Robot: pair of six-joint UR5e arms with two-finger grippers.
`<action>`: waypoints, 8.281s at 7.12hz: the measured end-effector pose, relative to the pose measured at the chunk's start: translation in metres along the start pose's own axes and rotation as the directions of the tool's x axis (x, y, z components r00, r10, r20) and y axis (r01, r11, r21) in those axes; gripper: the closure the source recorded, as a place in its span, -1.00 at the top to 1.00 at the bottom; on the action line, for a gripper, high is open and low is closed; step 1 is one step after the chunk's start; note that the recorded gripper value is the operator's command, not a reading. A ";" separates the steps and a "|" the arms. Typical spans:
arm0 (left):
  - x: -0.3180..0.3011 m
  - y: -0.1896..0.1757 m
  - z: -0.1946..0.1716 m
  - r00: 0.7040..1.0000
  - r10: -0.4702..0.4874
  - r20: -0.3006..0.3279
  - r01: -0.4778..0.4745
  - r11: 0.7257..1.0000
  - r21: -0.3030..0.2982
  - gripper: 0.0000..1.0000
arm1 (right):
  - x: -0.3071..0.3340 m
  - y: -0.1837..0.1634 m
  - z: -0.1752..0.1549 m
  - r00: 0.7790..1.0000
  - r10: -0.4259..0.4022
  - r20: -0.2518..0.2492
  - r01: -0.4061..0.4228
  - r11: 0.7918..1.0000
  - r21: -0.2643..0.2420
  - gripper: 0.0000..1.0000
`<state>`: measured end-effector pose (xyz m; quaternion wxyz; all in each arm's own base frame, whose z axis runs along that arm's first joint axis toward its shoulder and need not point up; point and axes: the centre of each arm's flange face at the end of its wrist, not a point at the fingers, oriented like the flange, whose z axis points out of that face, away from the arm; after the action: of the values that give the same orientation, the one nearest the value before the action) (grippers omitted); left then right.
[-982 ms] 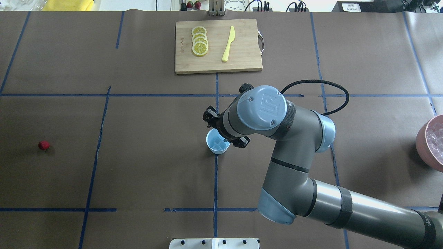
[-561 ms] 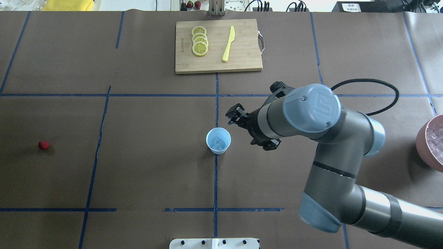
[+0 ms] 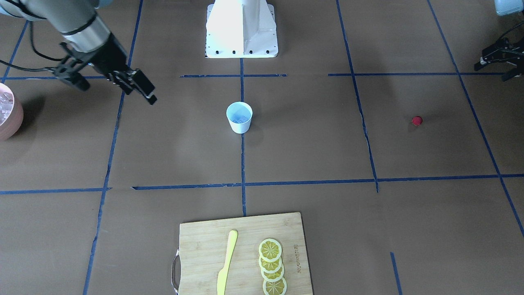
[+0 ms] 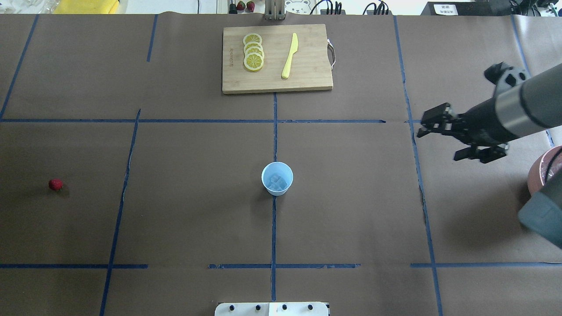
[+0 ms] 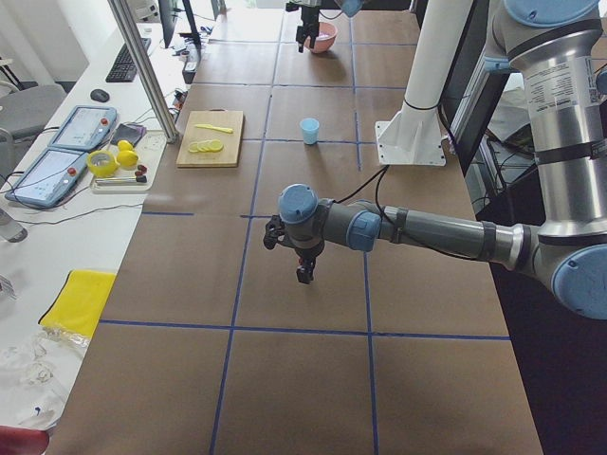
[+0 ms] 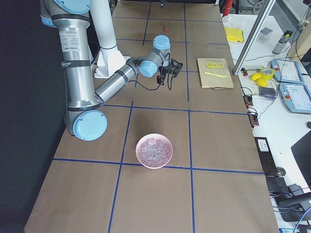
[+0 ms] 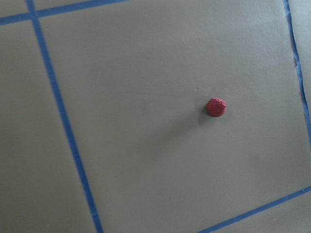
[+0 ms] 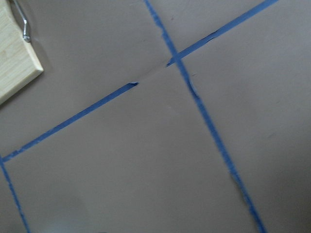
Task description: Put ice and strawberries in cup
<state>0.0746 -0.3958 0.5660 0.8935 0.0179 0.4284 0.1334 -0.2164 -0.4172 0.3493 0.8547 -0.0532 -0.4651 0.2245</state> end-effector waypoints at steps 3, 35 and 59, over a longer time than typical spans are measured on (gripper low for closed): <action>0.049 -0.027 0.067 0.992 -0.074 0.106 0.070 0.997 0.040 1.00 | 0.132 -0.063 -0.049 0.984 -0.176 -0.036 0.175 0.984 -0.014 0.99; 0.568 -0.197 0.109 0.843 -0.345 -0.413 0.399 0.916 0.050 -0.67 | 0.174 -0.072 -0.058 0.981 -0.190 -0.044 0.190 0.982 -0.020 0.99; -0.109 -0.004 -0.114 0.986 -0.132 0.099 0.131 0.991 0.018 1.00 | 0.350 -0.144 -0.104 0.817 -0.547 -0.180 0.520 0.835 -0.178 0.99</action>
<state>-0.0771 -0.4366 0.5762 0.9206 0.0013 0.3841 0.0708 0.0803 -0.3824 0.6043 0.9252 0.0028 -0.3747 -0.0604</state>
